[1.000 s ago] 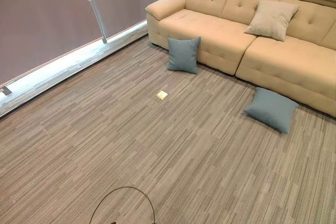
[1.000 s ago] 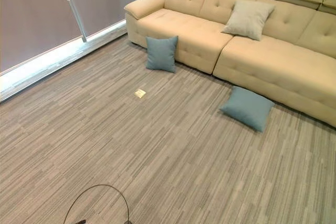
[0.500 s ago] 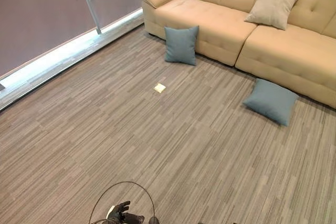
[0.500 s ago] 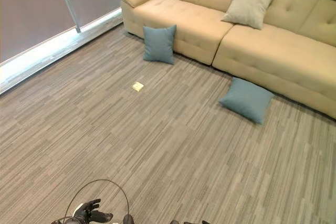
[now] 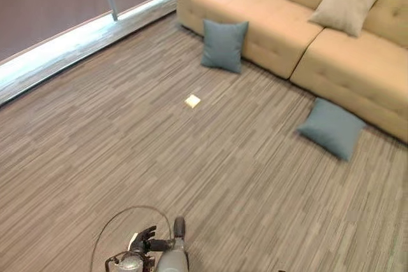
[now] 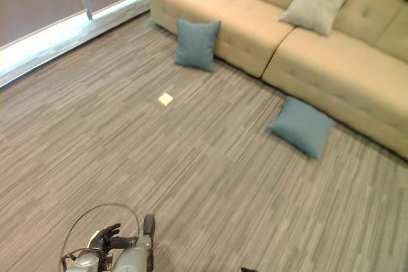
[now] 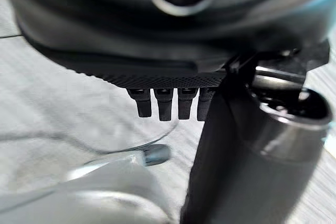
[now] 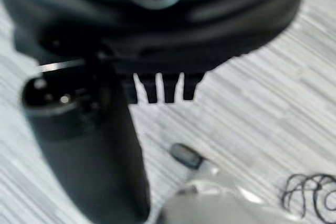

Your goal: Pick up all the scattered cushions and arrange them neatly on the sofa.

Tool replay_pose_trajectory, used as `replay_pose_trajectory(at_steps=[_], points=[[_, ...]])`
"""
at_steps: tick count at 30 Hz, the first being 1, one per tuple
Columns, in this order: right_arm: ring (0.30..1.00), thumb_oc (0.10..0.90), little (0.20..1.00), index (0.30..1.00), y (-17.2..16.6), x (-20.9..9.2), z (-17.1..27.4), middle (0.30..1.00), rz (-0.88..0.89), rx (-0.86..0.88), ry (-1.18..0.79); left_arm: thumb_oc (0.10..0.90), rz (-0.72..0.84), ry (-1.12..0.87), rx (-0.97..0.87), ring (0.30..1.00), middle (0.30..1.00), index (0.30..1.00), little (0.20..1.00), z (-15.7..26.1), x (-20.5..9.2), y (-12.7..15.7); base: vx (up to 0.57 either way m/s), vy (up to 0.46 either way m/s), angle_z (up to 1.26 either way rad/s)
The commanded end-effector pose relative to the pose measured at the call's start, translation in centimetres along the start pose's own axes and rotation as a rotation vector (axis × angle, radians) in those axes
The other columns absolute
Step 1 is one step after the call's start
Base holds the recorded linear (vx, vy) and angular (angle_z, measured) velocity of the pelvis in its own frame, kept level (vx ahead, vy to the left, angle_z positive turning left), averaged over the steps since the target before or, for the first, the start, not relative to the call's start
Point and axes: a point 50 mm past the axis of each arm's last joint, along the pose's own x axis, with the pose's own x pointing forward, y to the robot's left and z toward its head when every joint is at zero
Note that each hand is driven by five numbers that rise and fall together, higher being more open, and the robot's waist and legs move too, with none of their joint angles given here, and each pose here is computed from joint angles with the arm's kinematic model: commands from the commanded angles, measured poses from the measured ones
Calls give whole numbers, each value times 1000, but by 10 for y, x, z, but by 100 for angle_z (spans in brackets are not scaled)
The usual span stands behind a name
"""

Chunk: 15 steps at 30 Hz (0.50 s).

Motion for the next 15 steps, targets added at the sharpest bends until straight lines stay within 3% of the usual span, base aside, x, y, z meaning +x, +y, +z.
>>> replay_pose_trajectory(at_steps=[1, 7, 15], points=[[900, 800, 900, 900, -3, 0, 43, 900, -2, -44, -150, 800, 41, 152, 130, 900, 900, 900, 900, -39, -9, 14, 375, 439, -10], [900, 800, 900, 900, 11, -4, 76, 900, 27, -25, -283, 800, 64, -20, 188, 900, 900, 900, 900, 13, 3, 19, 394, 312, 24], [900, 800, 900, 900, -8, -1, 48, 900, -21, 25, -178, 800, 34, -121, 201, 900, 900, 900, 900, 42, 7, 5, 494, -23, 38]])
